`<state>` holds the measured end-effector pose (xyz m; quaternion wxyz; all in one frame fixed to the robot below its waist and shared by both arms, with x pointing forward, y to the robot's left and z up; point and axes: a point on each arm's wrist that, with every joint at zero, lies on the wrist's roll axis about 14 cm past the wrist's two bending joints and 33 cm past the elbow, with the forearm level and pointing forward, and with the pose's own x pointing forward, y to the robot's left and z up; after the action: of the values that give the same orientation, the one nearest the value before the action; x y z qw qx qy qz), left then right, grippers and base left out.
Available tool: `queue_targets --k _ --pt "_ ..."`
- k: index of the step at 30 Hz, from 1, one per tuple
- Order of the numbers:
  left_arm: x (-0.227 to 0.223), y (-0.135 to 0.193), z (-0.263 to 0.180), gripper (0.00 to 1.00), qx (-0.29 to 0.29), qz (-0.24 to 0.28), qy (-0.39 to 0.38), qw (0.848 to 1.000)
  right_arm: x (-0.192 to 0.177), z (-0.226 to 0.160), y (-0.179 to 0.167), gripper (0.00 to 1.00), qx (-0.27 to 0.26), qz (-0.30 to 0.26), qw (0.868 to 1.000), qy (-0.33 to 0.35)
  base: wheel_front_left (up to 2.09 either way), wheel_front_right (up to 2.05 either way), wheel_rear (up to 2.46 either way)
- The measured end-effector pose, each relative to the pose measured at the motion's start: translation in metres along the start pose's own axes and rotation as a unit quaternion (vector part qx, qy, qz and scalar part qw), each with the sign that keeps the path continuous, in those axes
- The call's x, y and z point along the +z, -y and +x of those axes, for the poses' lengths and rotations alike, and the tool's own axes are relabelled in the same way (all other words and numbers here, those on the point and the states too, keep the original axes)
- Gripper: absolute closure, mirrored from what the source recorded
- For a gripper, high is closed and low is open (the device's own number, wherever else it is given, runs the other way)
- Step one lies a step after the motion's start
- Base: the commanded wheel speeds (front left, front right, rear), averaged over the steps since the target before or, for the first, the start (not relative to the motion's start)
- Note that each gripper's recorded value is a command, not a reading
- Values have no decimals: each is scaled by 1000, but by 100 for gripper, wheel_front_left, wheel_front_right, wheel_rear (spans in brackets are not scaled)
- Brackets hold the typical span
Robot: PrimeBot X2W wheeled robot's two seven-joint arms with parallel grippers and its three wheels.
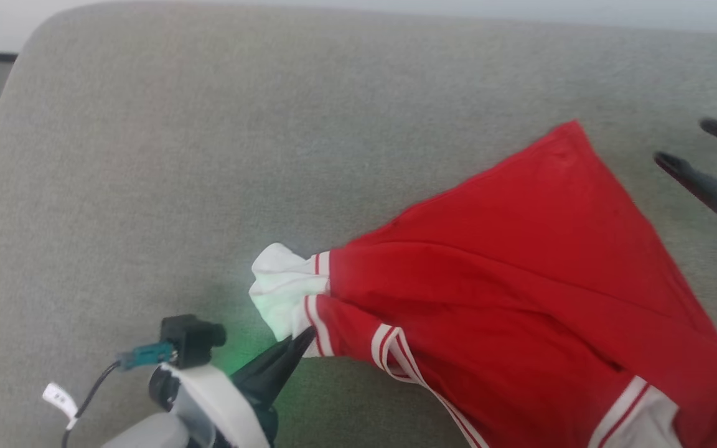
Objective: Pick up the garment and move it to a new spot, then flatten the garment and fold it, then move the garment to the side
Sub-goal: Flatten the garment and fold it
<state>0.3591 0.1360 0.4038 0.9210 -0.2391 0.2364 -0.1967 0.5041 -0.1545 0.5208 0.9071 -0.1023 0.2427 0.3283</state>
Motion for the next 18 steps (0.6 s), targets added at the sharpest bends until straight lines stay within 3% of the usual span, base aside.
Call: queue_targets --k 8,12,16,17,18 --pt "-1 -5 15 100 4 -5 -5 1000 -45 75 1 0 -1 -8 992 -127 0 0 0" --pt "-3 -9 20 100 9 -7 -8 1000 -83 90 -2 0 8 -23 977 -211 0 0 0" --pt "-4 -11 23 100 11 -8 -9 1000 -92 100 -4 0 18 -20 972 -232 0 0 0" --pt "-5 -11 23 100 11 -9 -10 1000 -92 101 -5 35 20 -20 972 -234 0 0 0" --pt "-6 -11 23 100 11 -9 -11 1000 -92 102 -5 100 21 -18 972 -234 0 0 0"
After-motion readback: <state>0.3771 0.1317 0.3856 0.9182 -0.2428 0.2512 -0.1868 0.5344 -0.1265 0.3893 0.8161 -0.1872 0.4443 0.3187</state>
